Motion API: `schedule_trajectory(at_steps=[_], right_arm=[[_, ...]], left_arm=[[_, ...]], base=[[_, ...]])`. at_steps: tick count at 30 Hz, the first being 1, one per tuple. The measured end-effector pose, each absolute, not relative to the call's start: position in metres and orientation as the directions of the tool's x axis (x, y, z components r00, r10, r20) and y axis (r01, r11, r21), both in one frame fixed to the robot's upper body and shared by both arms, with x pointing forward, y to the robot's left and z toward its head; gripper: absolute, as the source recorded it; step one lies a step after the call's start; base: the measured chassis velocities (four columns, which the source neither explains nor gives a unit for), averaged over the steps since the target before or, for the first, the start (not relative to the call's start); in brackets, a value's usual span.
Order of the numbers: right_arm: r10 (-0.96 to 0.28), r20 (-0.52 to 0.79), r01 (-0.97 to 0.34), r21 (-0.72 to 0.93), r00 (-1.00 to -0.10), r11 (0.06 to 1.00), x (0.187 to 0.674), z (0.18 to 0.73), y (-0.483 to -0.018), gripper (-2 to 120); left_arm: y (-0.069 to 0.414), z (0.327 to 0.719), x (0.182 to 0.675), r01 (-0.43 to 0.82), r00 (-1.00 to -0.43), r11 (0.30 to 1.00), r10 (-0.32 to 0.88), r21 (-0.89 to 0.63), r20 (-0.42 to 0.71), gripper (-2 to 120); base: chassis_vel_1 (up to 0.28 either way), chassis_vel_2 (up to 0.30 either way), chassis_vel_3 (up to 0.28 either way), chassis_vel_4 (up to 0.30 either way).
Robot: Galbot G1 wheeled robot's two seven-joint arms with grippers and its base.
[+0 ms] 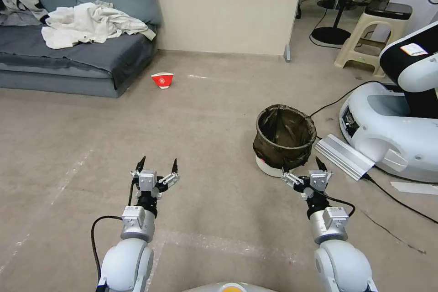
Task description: Pick up the trash can from the floor.
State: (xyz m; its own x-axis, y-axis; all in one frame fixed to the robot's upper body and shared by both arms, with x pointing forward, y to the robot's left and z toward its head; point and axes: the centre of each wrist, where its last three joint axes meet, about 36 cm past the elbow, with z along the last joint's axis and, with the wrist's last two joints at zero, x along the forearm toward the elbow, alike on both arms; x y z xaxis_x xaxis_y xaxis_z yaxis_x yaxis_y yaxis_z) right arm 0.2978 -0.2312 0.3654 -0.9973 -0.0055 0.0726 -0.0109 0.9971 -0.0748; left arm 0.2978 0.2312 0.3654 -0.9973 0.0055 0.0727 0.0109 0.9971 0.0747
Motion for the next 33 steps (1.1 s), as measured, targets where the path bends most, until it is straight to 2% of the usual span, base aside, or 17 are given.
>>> schedule_trajectory(at_steps=[15, 19, 25, 27, 28, 33], right_arm=[[-0.006, 0.073, -0.011, -0.075, -0.997, 0.997, 0.298, 0.365, -0.231, 100], [-0.002, 0.068, -0.007, -0.071, -0.998, 0.997, 0.296, 0.37, -0.232, 100], [0.033, 0.052, 0.032, -0.02, -0.998, 0.999, 0.274, 0.416, -0.24, 100], [0.034, 0.051, 0.033, -0.018, -0.998, 0.999, 0.273, 0.418, -0.24, 100], [0.044, 0.047, 0.045, 0.0, -0.998, 0.999, 0.264, 0.436, -0.243, 100], [0.063, 0.034, 0.064, 0.03, -0.997, 0.998, 0.243, 0.475, -0.247, 100]], left_arm=[[0.231, 0.365, 0.298, 0.011, -0.997, 0.997, 0.005, 0.075, 0.073, 100], [0.226, 0.376, 0.295, 0.009, -0.997, 0.999, 0.006, 0.042, 0.073, 100], [0.199, 0.432, 0.273, 0.025, -0.994, 0.988, 0.04, -0.153, 0.102, 100], [0.198, 0.434, 0.272, 0.025, -0.994, 0.987, 0.042, -0.161, 0.103, 100], [0.193, 0.447, 0.266, 0.035, -0.993, 0.978, 0.058, -0.204, 0.107, 100], [0.2, 0.442, 0.263, 0.042, -0.991, 0.983, 0.063, -0.18, 0.115, 100]], base=[[0.0, 0.0, 0.0, 0.0], [0.0, 0.0, 0.0, 0.0], [0.0, 0.0, 0.0, 0.0], [0.0, 0.0, 0.0, 0.0], [0.0, 0.0, 0.0, 0.0], [0.0, 0.0, 0.0, 0.0]])
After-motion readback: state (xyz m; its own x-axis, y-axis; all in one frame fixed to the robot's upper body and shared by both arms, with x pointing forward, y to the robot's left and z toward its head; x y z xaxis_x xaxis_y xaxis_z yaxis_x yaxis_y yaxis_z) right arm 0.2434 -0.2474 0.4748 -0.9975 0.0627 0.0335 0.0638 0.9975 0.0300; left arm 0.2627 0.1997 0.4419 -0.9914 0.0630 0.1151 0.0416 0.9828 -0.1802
